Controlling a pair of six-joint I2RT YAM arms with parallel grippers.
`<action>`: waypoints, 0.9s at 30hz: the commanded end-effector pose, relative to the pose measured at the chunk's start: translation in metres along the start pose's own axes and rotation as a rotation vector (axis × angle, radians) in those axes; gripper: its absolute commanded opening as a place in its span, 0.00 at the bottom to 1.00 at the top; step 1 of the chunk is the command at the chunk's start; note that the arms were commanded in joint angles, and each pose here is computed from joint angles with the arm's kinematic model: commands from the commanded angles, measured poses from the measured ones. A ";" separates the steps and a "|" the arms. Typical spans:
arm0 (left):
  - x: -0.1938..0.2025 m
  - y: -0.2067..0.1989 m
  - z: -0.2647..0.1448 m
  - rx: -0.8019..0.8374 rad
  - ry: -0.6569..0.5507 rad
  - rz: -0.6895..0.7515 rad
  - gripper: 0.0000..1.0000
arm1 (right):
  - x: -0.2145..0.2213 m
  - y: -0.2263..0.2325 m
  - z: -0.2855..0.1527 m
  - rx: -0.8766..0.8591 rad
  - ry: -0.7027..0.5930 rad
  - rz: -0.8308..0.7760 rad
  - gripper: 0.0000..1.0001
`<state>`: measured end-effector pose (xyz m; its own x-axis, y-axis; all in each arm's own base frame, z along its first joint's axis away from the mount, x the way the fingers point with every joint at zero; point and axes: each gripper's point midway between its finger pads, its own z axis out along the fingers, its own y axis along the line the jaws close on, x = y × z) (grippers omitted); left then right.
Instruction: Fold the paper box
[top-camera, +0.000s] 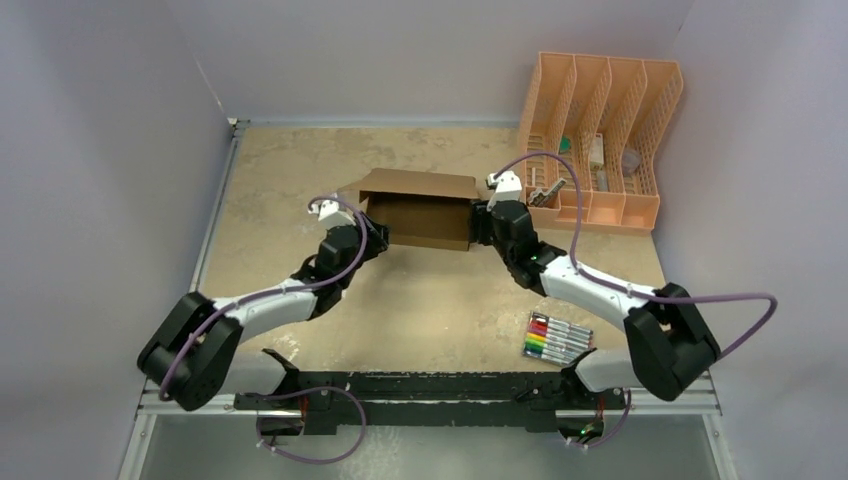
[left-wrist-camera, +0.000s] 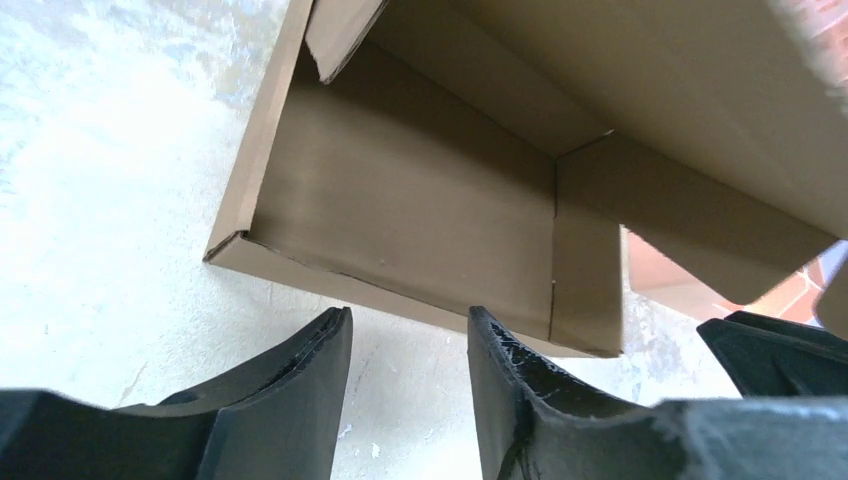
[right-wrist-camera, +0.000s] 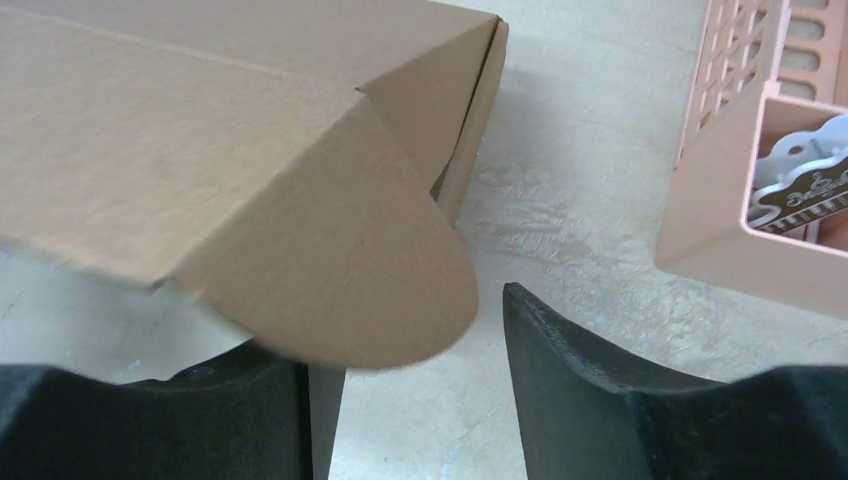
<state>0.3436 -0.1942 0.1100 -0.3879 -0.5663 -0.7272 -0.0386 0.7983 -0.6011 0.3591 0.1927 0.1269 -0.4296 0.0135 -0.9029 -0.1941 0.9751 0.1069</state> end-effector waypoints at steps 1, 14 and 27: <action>-0.021 -0.009 -0.022 0.050 -0.049 0.035 0.49 | -0.016 0.012 -0.022 -0.085 -0.045 0.030 0.65; -0.042 0.045 -0.105 -0.122 -0.020 0.158 0.60 | -0.014 -0.006 -0.086 -0.113 0.016 -0.035 0.89; -0.172 -0.007 -0.110 -0.259 -0.190 0.307 0.80 | -0.129 -0.024 -0.090 0.015 -0.061 0.037 0.98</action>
<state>0.2824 -0.0908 0.2455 -0.2526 -0.3828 -0.8886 -0.1502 0.9228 -0.3548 0.3147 0.1581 0.2493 -0.3841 0.0201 -0.9231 -0.2291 0.9664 0.1164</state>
